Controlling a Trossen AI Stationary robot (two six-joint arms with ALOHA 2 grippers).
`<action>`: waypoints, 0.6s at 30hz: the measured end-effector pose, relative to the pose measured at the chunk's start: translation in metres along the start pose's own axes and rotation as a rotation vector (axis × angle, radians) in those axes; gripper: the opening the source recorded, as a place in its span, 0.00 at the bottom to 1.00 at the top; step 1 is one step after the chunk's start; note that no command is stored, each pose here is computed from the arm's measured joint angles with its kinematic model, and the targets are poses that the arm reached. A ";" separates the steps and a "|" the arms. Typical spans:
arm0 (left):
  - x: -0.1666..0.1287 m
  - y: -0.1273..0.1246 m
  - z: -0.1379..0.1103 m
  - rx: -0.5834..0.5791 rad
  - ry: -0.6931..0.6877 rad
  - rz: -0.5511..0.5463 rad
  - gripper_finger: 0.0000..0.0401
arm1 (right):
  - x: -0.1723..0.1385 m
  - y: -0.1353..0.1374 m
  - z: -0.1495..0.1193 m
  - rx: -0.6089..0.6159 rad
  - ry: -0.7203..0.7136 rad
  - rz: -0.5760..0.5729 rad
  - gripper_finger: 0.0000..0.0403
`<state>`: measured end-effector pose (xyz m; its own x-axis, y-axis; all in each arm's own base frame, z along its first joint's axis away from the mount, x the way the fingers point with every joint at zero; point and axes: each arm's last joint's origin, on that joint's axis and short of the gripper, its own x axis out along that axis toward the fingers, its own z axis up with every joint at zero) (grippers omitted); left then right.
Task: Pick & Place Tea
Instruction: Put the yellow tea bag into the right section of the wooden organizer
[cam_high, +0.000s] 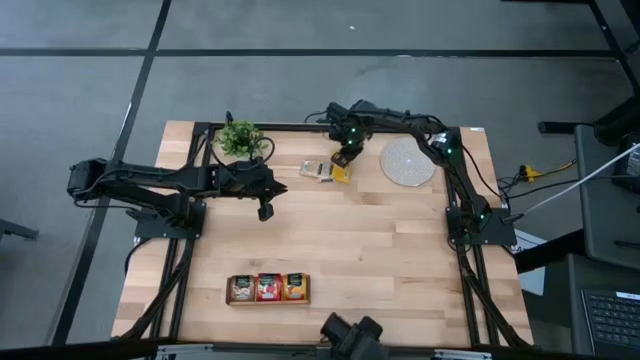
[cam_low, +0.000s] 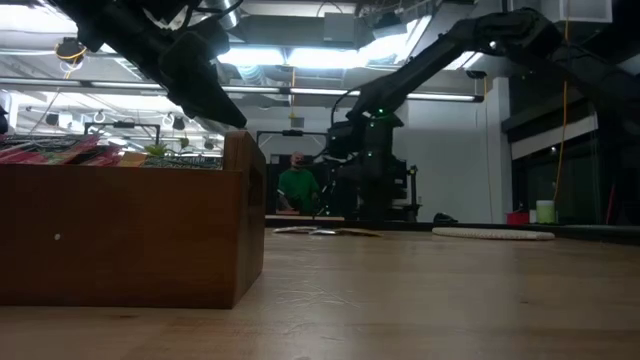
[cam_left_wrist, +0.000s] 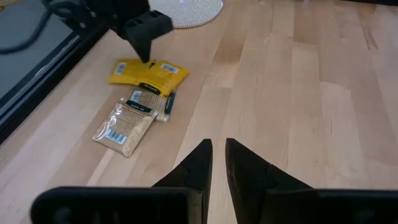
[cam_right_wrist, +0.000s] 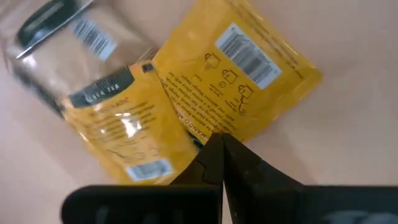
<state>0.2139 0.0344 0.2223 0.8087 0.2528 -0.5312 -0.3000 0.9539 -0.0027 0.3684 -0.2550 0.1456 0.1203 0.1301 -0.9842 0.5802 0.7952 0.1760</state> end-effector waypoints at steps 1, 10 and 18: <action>0.000 0.000 0.000 -0.001 0.000 0.000 0.11 | 0.001 0.005 0.000 -0.012 0.003 0.001 0.01; 0.000 0.000 -0.003 -0.001 0.027 0.002 0.10 | 0.010 0.056 -0.008 -0.144 0.057 0.050 0.01; 0.000 0.000 -0.003 0.002 0.031 0.000 0.09 | 0.019 0.108 -0.019 -0.259 0.074 0.059 0.01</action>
<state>0.2123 0.0335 0.2194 0.7927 0.2477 -0.5570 -0.2991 0.9542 -0.0013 0.4177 -0.1557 0.1459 0.0830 0.2160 -0.9729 0.3478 0.9086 0.2314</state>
